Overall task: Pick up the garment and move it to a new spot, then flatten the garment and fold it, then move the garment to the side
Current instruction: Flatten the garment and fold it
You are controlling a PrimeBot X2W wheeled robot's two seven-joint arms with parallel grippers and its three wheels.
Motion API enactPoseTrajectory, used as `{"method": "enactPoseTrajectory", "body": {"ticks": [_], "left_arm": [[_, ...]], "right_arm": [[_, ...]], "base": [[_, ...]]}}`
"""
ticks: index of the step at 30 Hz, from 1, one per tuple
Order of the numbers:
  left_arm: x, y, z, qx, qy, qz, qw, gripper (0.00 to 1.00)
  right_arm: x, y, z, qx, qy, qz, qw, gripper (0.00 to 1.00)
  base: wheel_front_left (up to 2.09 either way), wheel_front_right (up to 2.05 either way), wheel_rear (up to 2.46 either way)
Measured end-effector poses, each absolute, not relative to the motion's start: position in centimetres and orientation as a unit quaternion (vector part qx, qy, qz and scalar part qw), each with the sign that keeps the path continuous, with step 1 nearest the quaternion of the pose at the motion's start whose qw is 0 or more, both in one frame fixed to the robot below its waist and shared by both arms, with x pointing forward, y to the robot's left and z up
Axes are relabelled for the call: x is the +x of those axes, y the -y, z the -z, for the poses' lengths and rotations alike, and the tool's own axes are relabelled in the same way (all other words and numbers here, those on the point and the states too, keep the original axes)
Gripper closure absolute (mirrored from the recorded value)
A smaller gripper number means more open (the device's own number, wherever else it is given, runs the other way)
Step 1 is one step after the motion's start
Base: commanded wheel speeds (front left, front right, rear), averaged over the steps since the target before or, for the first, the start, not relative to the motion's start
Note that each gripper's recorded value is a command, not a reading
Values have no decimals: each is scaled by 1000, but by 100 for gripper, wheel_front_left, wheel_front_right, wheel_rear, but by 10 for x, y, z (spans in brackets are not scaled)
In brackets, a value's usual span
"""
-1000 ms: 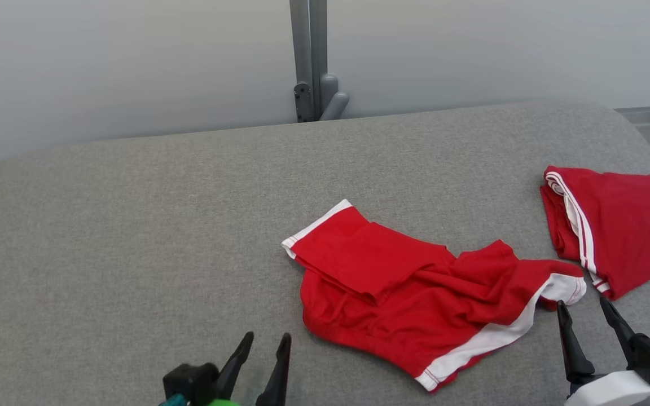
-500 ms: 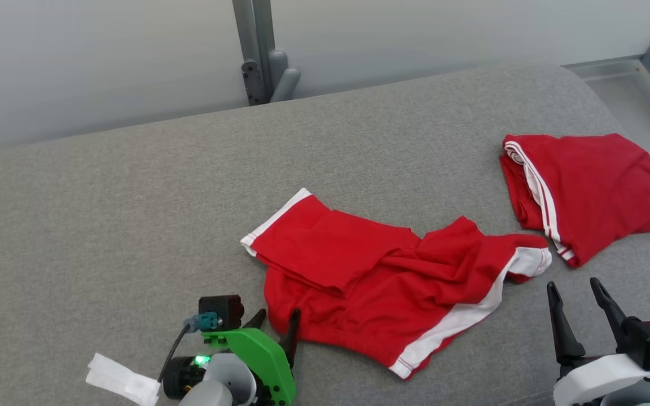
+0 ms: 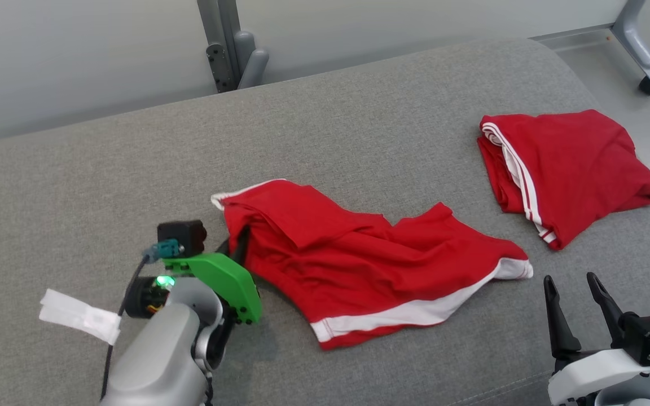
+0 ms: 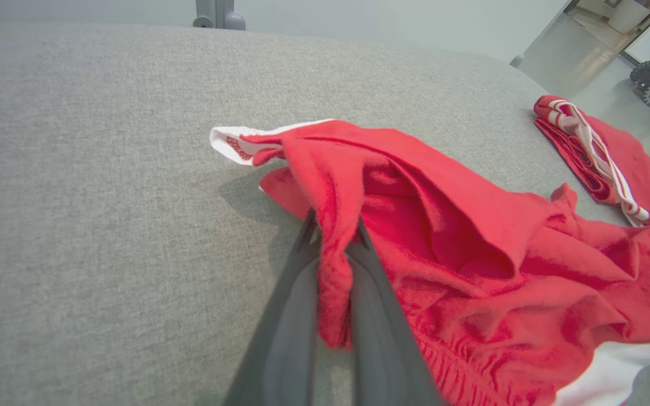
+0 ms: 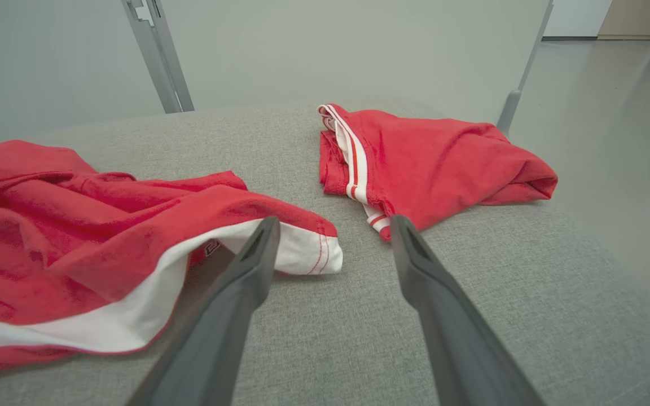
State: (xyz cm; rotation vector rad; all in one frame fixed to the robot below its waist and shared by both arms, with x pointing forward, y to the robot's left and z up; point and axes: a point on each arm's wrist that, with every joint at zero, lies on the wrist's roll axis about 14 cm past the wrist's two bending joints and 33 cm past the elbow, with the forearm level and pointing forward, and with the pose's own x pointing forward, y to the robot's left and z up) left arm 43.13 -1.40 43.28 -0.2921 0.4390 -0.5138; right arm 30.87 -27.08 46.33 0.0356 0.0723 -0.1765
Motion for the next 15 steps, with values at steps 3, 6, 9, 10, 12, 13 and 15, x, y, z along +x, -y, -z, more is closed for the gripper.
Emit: {"method": "enactPoseTrajectory", "body": {"ticks": [3,6,9,10,12,13,15], "left_arm": [[454,4,-446,-119,-198,246,941,100],[474,-7,-455,-86,-190,235,949,100],[487,-19,-453,-57,-197,221,954,100],[490,-24,-446,-42,-208,215,953,100],[490,-27,-437,-37,-221,209,952,80],[489,-28,-434,-39,-224,206,952,53],[489,-25,-435,-43,-215,208,953,0]], "right_arm": [[312,268,-464,19,-35,85,996,0],[314,267,-462,19,-38,82,996,0],[318,263,-461,20,-39,76,996,0],[320,261,-461,20,-40,73,996,0],[319,261,-460,20,-42,73,996,0],[318,262,-459,20,-43,74,996,0],[317,264,-460,20,-43,77,996,0]], "base": [[0,0,0],[0,0,0],[0,0,0],[0,0,0],[0,0,0],[0,0,0],[0,0,0]]}}
